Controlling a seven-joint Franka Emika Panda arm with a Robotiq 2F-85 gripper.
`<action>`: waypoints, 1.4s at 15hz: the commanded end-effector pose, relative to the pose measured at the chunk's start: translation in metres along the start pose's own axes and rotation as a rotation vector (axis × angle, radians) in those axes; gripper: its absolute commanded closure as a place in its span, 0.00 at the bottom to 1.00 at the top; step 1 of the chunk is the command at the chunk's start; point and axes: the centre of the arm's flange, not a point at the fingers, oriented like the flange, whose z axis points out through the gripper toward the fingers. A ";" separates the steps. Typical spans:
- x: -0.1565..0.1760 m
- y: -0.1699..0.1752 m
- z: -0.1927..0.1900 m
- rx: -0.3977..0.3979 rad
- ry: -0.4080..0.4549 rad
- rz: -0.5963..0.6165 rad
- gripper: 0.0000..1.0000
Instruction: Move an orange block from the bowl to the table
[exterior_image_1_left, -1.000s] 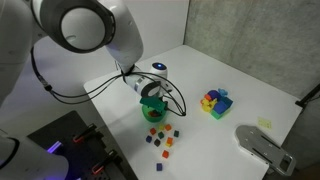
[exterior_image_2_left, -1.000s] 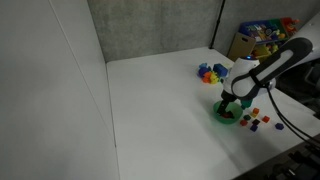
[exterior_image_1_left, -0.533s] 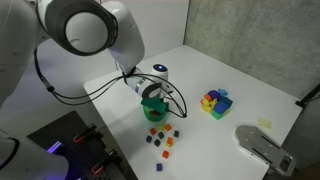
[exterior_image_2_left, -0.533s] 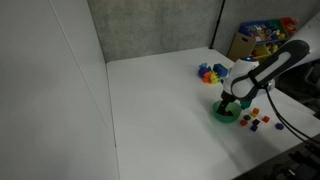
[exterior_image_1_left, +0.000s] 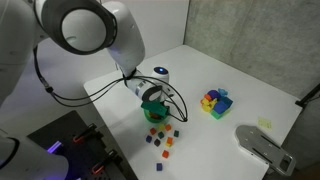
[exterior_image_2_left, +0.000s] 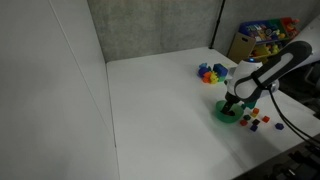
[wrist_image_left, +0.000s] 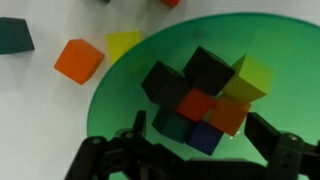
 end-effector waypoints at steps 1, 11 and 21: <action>-0.022 -0.006 0.000 -0.011 -0.021 0.022 0.00; -0.036 -0.026 -0.022 -0.026 0.006 0.006 0.84; -0.045 -0.014 -0.086 -0.082 0.061 0.046 0.85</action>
